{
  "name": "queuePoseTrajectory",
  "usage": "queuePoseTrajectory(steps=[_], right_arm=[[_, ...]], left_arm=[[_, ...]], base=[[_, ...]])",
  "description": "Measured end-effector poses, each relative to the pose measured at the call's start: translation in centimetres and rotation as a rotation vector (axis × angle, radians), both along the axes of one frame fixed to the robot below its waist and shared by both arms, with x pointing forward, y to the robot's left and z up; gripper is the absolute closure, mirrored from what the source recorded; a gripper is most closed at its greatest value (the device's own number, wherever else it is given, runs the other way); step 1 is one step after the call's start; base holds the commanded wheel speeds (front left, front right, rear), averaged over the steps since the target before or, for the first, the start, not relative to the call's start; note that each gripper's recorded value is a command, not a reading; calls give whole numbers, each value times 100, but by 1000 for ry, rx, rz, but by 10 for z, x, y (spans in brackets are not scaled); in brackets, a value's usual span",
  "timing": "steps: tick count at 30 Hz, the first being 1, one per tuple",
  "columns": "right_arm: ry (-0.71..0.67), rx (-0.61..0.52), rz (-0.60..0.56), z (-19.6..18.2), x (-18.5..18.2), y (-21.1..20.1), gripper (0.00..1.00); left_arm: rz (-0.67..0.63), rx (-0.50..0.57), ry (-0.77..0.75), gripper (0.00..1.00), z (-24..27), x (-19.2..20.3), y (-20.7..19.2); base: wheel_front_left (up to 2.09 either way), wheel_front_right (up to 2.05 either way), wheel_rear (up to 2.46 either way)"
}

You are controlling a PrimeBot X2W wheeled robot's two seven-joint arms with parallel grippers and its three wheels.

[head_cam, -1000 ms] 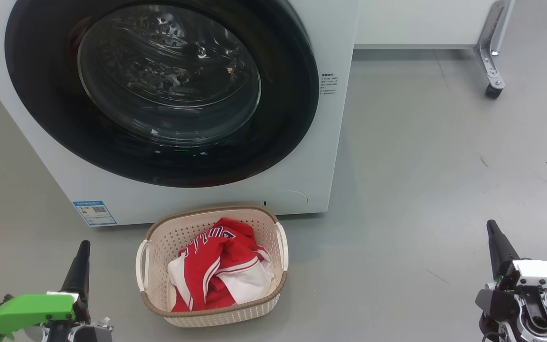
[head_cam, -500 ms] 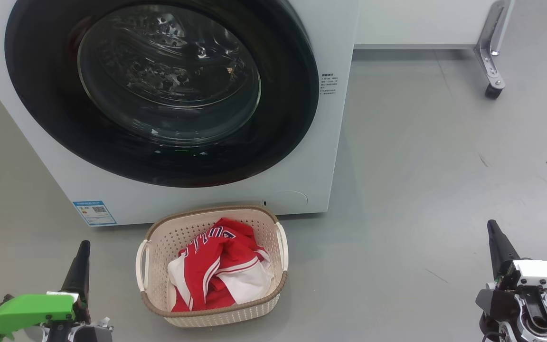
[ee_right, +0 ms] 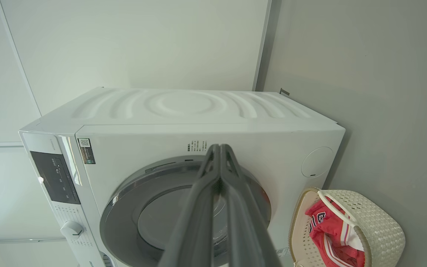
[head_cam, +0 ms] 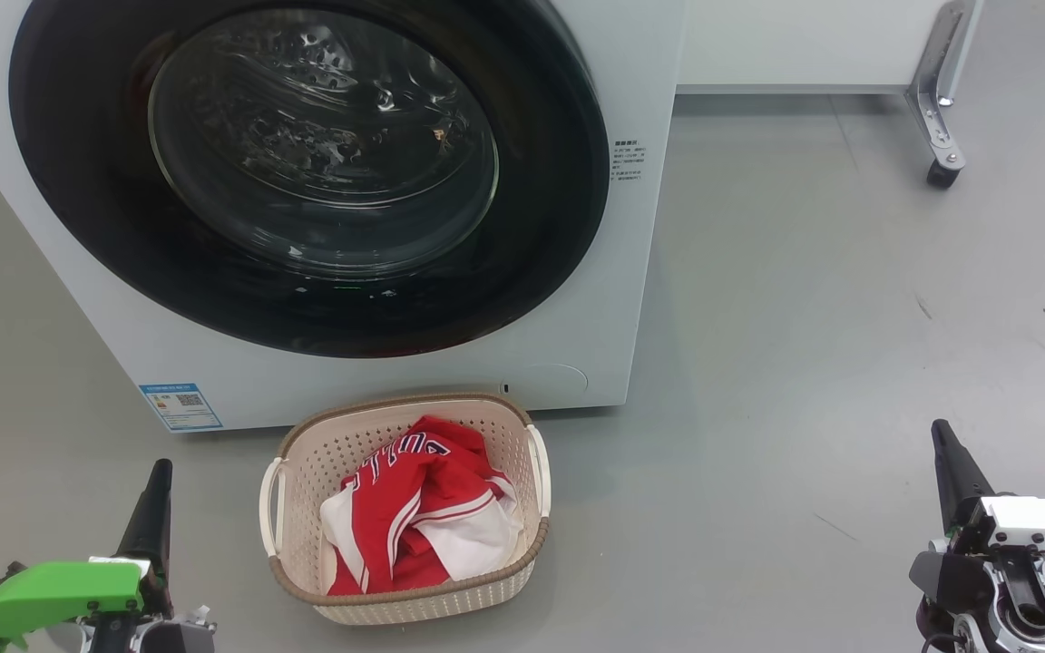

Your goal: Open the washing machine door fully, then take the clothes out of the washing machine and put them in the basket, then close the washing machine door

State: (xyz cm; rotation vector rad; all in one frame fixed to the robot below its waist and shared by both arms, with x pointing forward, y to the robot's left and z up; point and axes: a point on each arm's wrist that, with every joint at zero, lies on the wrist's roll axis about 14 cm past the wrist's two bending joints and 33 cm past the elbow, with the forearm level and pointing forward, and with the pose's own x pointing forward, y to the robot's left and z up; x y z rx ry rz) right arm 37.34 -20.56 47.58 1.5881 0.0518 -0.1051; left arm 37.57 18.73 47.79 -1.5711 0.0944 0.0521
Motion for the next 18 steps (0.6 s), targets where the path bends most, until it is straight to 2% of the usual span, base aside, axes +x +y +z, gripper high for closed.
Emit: queuePoseTrajectory(steps=[18], right_arm=[[-1, 1, 1, 0, 0, 0, 100]], left_arm=[[0, 0, 0, 100, 0, 0, 0]], base=[[0, 0, 0]])
